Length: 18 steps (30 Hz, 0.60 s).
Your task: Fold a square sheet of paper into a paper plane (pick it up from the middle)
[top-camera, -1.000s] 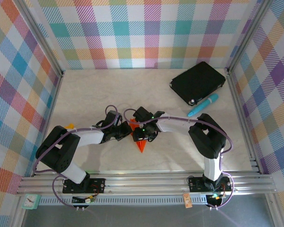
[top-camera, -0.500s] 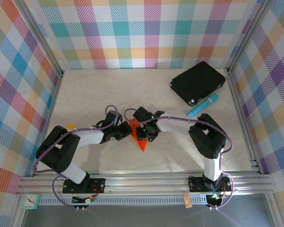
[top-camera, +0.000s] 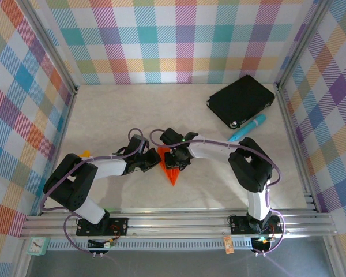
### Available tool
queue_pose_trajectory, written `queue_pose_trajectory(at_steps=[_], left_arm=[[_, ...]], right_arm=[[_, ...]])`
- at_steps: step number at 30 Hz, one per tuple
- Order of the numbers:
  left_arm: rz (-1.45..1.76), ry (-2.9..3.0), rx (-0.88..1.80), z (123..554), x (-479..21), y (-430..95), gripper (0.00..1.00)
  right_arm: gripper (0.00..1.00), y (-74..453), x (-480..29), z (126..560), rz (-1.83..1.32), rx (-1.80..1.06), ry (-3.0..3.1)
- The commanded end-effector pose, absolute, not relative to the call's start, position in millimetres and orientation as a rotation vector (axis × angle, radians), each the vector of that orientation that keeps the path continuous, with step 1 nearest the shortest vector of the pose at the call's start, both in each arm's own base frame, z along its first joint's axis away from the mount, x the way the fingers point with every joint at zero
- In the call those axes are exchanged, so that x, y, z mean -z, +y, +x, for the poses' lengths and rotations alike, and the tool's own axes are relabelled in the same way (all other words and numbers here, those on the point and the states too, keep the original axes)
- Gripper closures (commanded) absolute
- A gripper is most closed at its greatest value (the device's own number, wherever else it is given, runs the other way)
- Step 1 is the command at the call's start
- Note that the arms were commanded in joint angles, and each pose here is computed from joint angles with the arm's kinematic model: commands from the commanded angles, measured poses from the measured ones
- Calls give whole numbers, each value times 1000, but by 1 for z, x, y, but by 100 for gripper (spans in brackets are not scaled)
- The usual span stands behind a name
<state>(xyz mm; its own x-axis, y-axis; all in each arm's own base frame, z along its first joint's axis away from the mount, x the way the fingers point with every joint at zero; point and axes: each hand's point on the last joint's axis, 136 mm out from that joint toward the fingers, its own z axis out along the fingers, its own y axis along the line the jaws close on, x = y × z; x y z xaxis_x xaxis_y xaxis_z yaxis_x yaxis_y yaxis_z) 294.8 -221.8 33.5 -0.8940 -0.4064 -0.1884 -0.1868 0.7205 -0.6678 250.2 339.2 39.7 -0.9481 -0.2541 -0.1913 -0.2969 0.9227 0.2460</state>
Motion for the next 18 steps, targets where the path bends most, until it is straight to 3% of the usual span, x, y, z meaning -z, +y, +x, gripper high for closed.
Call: queue_pose_trajectory(at_steps=[1,18], left_arm=[[-465,2615,955,293,-35,-222,94],[-490,2596,958,295,-40,-219,91]], right_arm=[[67,334,-33,245,-396,-347,2975],[66,341,-34,231,-347,-423,3032]])
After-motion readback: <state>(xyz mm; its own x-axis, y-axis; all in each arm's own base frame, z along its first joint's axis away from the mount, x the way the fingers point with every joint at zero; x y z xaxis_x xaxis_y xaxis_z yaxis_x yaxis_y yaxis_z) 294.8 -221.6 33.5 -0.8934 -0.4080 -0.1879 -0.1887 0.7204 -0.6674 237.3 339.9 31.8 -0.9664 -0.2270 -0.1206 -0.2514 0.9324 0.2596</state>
